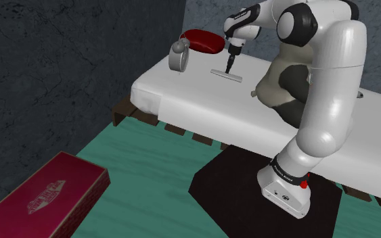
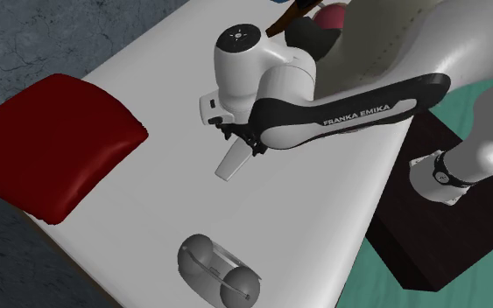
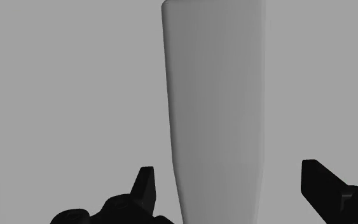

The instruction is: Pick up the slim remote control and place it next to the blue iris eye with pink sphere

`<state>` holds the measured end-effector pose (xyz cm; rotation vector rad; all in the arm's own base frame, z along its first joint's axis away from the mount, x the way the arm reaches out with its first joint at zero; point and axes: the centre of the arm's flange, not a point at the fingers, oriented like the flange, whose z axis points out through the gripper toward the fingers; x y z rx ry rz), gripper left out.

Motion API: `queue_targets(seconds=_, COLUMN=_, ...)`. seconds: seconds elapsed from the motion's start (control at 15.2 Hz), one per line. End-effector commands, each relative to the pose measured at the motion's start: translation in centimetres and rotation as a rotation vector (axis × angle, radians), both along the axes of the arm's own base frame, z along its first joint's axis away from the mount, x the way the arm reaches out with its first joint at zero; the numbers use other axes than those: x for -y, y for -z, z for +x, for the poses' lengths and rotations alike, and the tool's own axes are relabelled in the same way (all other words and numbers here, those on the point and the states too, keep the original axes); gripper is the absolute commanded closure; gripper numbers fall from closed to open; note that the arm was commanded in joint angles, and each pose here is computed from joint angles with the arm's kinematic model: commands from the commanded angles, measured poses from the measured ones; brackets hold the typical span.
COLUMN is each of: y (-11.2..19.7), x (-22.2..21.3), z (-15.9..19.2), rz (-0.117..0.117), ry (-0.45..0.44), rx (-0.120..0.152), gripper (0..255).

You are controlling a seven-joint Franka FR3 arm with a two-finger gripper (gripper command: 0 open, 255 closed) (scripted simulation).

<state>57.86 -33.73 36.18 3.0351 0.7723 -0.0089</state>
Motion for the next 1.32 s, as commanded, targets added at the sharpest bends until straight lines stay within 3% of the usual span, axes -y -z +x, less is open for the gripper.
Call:
queue_targets(seconds=0.0, y=1.0, x=0.1, z=0.2, rz=0.0, ry=-0.003, rx=0.0, gripper=0)
queue_targets(seconds=0.26, y=3.4, x=0.2, z=0.1, rz=0.0, ry=-0.003, rx=0.0, gripper=0)
queue_targets(seconds=0.79, y=3.4, x=0.2, z=0.1, rz=0.0, ry=-0.003, rx=0.0, gripper=0)
queue_targets(seconds=0.86, y=3.4, x=0.2, z=0.1, rz=0.0, ry=-0.003, rx=0.0, gripper=255)
queue_targets(seconds=1.25, y=3.4, x=0.2, z=0.1, rz=0.0, ry=-0.003, rx=0.0, gripper=255)
